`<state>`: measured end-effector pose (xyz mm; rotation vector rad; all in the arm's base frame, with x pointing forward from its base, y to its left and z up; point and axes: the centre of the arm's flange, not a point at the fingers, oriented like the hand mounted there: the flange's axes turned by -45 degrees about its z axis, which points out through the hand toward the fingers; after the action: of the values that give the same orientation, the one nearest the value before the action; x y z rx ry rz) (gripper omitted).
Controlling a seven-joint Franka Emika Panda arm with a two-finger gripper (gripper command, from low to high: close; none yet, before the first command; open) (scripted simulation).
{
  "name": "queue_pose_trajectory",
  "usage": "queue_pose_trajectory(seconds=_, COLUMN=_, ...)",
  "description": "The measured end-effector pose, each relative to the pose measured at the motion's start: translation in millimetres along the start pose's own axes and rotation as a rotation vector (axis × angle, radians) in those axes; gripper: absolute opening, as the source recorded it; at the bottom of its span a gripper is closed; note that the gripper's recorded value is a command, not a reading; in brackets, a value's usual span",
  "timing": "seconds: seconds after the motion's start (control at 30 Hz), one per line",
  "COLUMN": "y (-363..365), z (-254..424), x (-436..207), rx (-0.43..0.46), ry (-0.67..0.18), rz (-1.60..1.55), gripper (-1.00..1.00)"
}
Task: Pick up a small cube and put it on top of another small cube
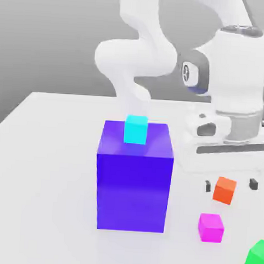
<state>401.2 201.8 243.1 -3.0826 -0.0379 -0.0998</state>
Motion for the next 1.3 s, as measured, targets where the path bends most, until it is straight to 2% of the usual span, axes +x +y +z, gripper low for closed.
queue_pose_trajectory(seconds=0.1, y=-1.6, z=48.1, x=-23.8, rx=-0.048, ry=-0.054, rz=0.008, gripper=0.0)
queue_pose_trajectory(seconds=0.27, y=1.0, z=106.0, x=-31.8, rx=-0.057, ry=-0.064, rz=0.009, gripper=0.0)
queue_pose_trajectory(seconds=0.3, y=1.5, z=112.4, x=-32.8, rx=-0.057, ry=-0.065, rz=0.009, gripper=-1.0)
queue_pose_trajectory(seconds=0.53, y=1.3, z=111.5, x=-32.6, rx=-0.056, ry=-0.063, rz=0.009, gripper=-1.0)
queue_pose_trajectory(seconds=0.73, y=-3.7, z=54.1, x=-27.2, rx=-0.057, ry=-0.064, rz=0.003, gripper=-1.0)
queue_pose_trajectory(seconds=1.1, y=-90.5, z=13.6, x=52.7, rx=-0.047, ry=-0.074, rz=-0.26, gripper=-1.0)
queue_pose_trajectory(seconds=1.23, y=-95.5, z=56.7, x=57.9, rx=-0.045, ry=-0.073, rz=-0.281, gripper=-1.0)
queue_pose_trajectory(seconds=1.27, y=-95.0, z=67.3, x=57.0, rx=-0.045, ry=-0.073, rz=-0.282, gripper=1.0)
queue_pose_trajectory(seconds=1.3, y=-95.0, z=67.3, x=57.0, rx=-0.045, ry=-0.073, rz=-0.282, gripper=1.0)
